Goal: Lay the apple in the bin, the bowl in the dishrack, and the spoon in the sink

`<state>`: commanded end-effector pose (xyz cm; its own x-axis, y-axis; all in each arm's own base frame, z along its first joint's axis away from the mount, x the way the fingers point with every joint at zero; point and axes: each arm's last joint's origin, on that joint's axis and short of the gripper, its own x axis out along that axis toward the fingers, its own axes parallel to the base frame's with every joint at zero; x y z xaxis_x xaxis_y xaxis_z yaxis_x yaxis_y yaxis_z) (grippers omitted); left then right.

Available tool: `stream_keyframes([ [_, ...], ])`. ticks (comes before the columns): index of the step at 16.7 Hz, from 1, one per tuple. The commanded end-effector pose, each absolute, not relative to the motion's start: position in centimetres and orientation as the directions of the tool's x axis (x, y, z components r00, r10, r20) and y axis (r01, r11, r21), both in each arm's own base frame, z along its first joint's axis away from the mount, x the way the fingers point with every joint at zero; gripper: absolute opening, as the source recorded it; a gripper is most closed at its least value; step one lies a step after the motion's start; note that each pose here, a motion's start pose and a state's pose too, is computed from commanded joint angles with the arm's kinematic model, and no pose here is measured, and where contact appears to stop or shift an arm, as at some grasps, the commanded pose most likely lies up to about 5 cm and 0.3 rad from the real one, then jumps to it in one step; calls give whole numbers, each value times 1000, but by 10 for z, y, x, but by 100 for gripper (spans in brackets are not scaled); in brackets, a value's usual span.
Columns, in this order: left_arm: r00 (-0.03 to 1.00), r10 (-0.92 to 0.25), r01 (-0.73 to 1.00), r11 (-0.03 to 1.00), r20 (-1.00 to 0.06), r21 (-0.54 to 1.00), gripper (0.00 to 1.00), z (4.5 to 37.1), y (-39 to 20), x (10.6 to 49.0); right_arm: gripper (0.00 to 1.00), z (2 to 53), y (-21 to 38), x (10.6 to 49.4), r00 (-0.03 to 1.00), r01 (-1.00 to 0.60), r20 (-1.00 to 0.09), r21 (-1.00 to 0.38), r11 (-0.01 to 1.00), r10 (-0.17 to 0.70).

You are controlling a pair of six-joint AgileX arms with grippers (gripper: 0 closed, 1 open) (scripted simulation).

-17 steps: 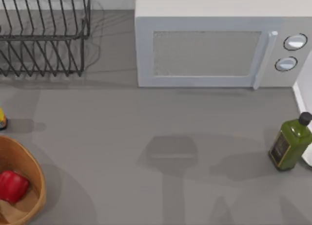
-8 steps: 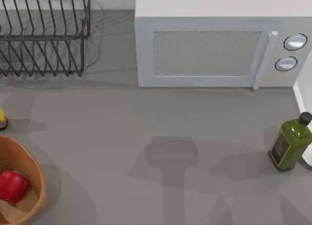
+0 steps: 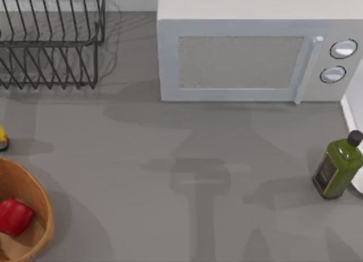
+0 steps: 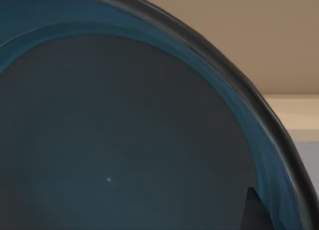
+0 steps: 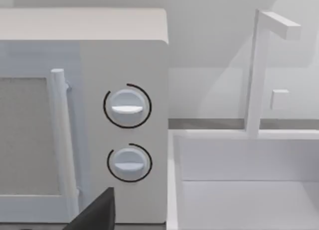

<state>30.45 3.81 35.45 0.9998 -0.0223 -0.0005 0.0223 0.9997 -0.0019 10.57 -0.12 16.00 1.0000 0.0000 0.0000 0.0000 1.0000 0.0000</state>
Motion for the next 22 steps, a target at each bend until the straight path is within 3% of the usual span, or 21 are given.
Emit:
stream_keyframes([
  [5,998,-19,19,1000,54,6,0,282,36,366,100,160,-1,106,1000,0,0,0,1000,0],
  [9,1000,-20,20,1000,13,1,0,227,27,381,100,160,-1,106,1000,0,0,0,1000,0],
  [14,1000,-20,20,1000,0,0,0,218,25,381,100,160,-1,106,1000,0,0,0,1000,0],
  [22,1000,-20,20,1000,0,0,60,218,25,381,100,160,-1,106,1000,0,0,0,1000,0],
])
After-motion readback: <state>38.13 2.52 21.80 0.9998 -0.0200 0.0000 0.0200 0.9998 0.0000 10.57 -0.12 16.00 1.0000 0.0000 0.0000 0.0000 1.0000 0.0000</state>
